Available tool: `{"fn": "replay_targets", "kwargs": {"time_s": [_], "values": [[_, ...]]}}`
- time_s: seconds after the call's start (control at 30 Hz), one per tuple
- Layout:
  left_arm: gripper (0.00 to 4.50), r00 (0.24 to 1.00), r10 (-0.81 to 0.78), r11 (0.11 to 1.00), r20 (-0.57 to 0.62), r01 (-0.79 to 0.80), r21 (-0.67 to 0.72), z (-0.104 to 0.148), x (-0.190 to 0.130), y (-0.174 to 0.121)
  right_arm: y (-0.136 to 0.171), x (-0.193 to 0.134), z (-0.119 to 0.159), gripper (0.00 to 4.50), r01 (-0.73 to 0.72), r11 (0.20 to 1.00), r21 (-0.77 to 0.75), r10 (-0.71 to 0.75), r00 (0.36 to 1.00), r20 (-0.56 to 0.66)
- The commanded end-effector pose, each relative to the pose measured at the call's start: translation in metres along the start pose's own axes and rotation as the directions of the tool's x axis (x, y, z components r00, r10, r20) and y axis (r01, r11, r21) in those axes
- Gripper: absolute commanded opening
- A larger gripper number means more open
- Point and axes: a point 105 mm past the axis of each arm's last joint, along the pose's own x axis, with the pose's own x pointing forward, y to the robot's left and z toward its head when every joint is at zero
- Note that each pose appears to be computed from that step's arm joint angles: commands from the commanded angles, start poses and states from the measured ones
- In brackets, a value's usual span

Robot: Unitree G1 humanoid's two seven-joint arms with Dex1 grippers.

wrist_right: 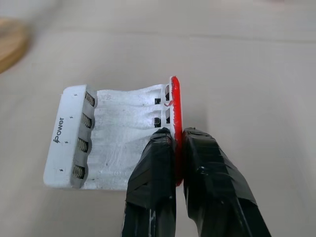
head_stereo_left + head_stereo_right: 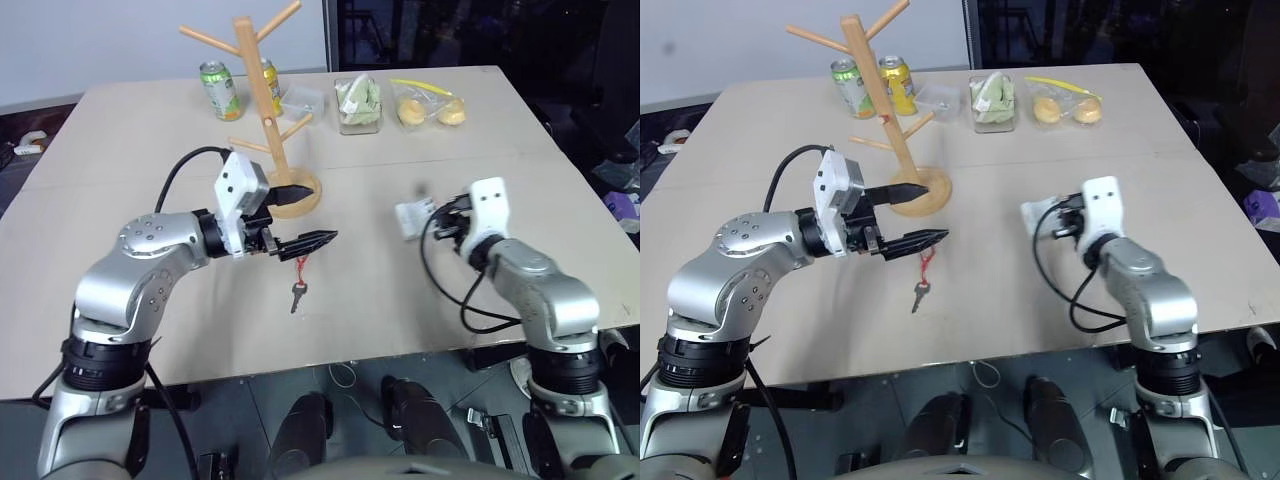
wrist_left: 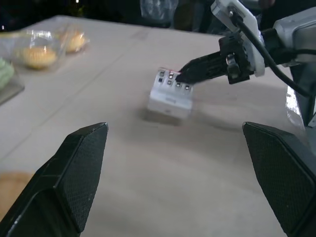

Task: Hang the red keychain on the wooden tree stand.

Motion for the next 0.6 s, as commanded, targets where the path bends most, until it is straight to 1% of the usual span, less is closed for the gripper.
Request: {"fn": "replay_targets", "kwargs": {"time_s": [0.03,0.1,0.27,0.33,0.5,0.53,0.57,0.6], "values": [[4.50,0.997,-0.067,0.997,0.036,0.066,0.036,0.009,0.014,-0.008,-0.037,0.000,0.009,0.01,0.098,0.992,0.077,-0.099,0.995,0.012],[4.50,0.993,-0.113,0.993,0.040,0.111,0.045,0.009,0.025,-0.012,-0.062,0.006,0.006,0.01,0.156,0.981,0.116,-0.155,0.988,-0.019],[4.50,0.983,-0.172,0.983,0.060,0.167,0.076,0.011,0.042,-0.014,-0.096,0.022,0.000,0.01,0.234,0.956,0.177,-0.222,0.971,-0.087],[4.50,0.981,-0.180,0.981,0.068,0.174,0.091,0.012,0.046,-0.012,-0.103,0.028,-0.003,0.01,0.250,0.949,0.191,-0.233,0.967,-0.106],[4.50,0.979,-0.188,0.979,0.073,0.180,0.099,0.012,0.047,-0.012,-0.106,0.035,-0.007,0.01,0.239,0.952,0.191,-0.220,0.968,-0.117],[4.50,0.980,-0.185,0.979,0.073,0.177,0.099,0.012,0.047,-0.012,-0.106,0.035,-0.008,0.41,0.238,0.951,0.195,-0.219,0.969,-0.115],[4.50,0.981,-0.180,0.980,0.073,0.172,0.101,0.012,0.047,-0.012,-0.107,0.036,-0.008,0.65,0.239,0.949,0.205,-0.220,0.969,-0.112],[4.50,0.982,-0.176,0.981,0.073,0.168,0.102,0.011,0.047,-0.011,-0.108,0.036,-0.009,1.12,0.239,0.947,0.213,-0.220,0.969,-0.109]]}}
